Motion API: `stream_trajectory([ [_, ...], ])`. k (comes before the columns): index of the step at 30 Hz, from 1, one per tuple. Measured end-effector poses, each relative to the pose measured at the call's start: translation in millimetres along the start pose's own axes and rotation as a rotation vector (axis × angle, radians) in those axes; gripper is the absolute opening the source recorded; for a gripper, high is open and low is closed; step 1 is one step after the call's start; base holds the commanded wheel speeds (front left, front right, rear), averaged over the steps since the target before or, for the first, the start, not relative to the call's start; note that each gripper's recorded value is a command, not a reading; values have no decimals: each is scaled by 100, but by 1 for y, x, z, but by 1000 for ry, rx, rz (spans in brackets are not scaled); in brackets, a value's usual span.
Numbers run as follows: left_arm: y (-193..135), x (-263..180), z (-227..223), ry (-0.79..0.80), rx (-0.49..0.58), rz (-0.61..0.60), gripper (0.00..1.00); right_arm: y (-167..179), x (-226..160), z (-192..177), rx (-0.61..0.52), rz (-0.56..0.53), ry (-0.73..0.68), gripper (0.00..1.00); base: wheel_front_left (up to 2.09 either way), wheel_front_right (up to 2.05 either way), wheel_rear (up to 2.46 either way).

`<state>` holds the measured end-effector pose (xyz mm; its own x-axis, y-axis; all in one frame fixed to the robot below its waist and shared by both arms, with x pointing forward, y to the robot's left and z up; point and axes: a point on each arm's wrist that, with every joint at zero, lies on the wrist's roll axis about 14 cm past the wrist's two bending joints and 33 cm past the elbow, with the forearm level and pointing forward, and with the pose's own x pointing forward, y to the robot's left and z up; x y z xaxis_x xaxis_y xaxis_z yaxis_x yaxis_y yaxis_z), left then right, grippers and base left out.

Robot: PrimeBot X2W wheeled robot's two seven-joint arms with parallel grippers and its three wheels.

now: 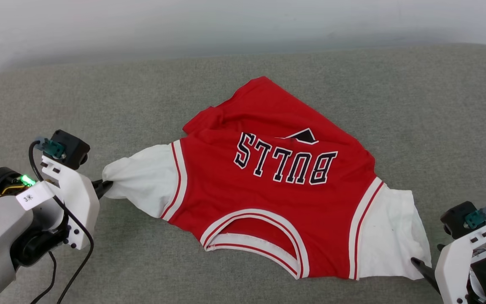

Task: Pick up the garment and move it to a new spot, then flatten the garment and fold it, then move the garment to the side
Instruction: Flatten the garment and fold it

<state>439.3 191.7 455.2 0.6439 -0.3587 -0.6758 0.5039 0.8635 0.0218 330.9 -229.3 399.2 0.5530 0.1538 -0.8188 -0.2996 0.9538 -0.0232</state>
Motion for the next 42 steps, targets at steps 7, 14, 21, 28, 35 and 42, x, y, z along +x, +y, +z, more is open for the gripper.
stream_trajectory([
  [7,5,6,-6,10,-10,2,0,4,29,-28,17,10,96,100,0,0,0],
  [14,6,9,-7,2,-17,-3,0,7,45,-35,51,26,74,44,0,0,0],
  [21,-1,1,3,-64,-38,-14,0,12,37,-1,37,42,-113,0,0,0,0],
  [28,-30,-26,32,-229,-87,-94,0,6,-4,51,47,26,-388,0,0,0,0],
  [35,-53,-75,90,-486,-31,-143,0,-10,-73,110,43,-33,-683,0,0,0,0],
  [42,-73,-128,156,-753,85,-164,0,-24,-147,161,1,-118,-937,0,0,0,0],
])
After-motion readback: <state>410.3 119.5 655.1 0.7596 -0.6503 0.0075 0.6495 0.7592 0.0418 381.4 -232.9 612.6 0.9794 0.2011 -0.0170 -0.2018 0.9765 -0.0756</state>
